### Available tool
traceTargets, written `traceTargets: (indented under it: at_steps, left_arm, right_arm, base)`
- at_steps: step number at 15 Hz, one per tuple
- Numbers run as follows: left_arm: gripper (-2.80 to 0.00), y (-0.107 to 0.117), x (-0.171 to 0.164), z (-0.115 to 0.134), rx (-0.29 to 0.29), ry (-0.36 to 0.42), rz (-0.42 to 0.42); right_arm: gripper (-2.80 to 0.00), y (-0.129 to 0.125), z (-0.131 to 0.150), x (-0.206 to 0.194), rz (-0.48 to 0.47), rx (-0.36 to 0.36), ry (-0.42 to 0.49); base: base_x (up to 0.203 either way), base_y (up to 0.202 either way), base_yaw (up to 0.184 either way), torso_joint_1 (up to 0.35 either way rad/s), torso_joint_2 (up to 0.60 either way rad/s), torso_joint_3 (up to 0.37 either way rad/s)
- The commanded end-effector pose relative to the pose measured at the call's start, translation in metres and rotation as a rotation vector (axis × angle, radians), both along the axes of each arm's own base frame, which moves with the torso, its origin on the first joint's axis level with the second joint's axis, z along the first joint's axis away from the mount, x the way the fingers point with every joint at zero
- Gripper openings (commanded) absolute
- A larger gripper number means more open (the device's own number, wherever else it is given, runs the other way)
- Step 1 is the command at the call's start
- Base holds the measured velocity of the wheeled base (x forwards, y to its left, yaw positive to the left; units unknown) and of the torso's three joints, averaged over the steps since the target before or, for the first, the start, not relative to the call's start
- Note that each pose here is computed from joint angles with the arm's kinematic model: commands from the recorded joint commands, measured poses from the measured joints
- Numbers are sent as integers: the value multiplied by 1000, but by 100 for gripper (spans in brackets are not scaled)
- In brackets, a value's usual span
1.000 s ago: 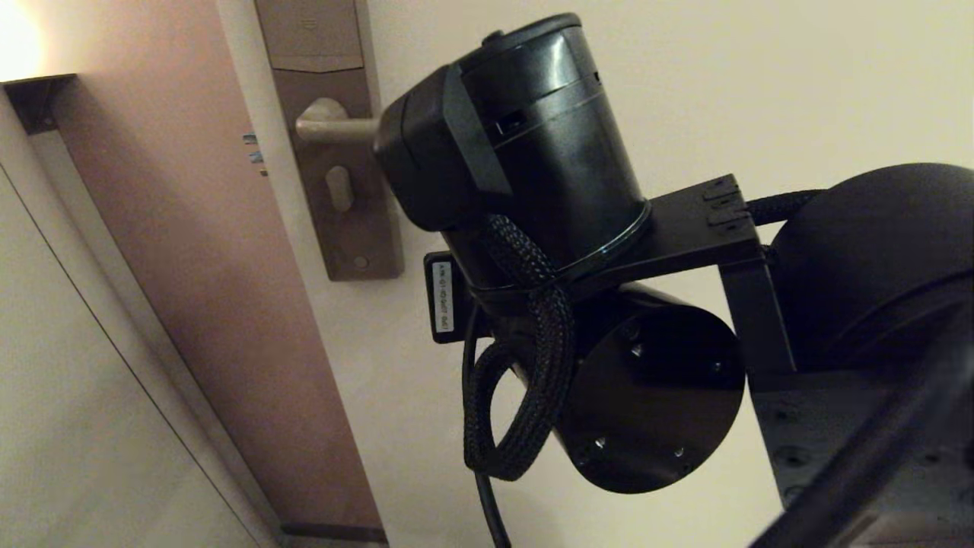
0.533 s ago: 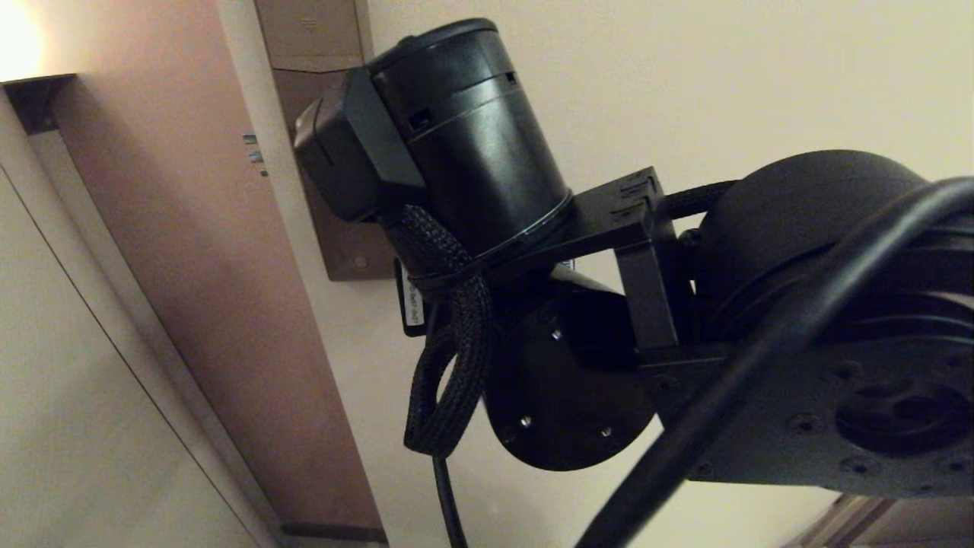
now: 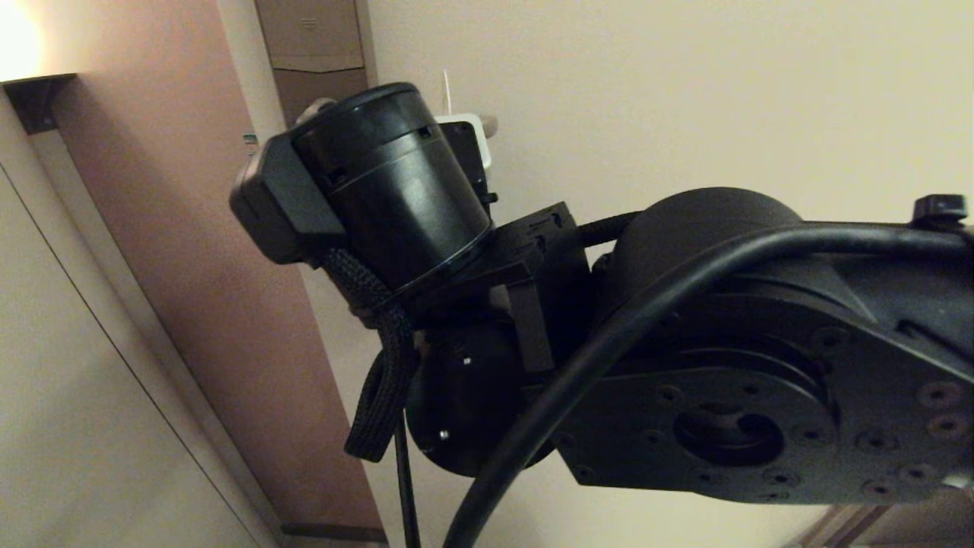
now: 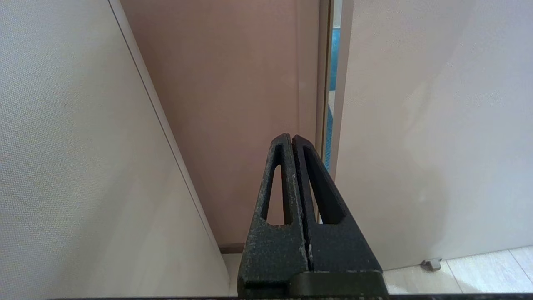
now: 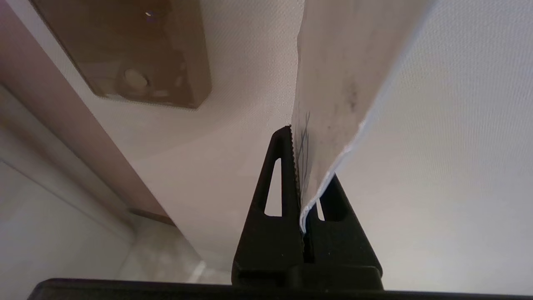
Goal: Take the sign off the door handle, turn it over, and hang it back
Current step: Hang the sign back with the other side facing out
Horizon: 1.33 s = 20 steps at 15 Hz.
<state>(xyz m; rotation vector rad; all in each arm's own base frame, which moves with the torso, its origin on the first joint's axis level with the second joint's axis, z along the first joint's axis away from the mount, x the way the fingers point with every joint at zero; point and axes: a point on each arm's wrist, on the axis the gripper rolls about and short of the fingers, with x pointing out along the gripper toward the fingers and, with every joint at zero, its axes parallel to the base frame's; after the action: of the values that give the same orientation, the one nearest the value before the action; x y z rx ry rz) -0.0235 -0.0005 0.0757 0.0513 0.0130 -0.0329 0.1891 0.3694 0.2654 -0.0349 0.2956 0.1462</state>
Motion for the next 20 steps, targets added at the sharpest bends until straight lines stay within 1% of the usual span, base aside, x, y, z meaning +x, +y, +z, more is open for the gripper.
traceTargets:
  at_steps: [1,5,9,14,16,20]
  left_arm:
    - [-280,0,0,0,1,0,0]
    - [-280,0,0,0,1,0,0]
    - [-280,0,0,0,1,0,0]
    - [-280,0,0,0,1,0,0]
    - [-280,0,0,0,1,0,-1]
    - [-280,0,0,0,1,0,-1]
  right_arm:
    - [-280,8,-10,0,-10,-21,1]
    - [-280,19,-24,-3,-30,-54,-4]
    - [-280,24,-29,-6,-20,-62,-4]
    - [-280,25,-27,-7,-12,-63,-7]
    - [-280,27,-26,-13,5,-57,-7]
    - [-280,27,-23,-15,16,-73,-15]
  base:
    - [0,0,0,0,0,0]
    - [0,0,0,0,0,0]
    - [0,0,0,0,0,0]
    - [0,0,0,0,0,0]
    - [0,0,0,0,0,0]
    - [0,0,0,0,0,0]
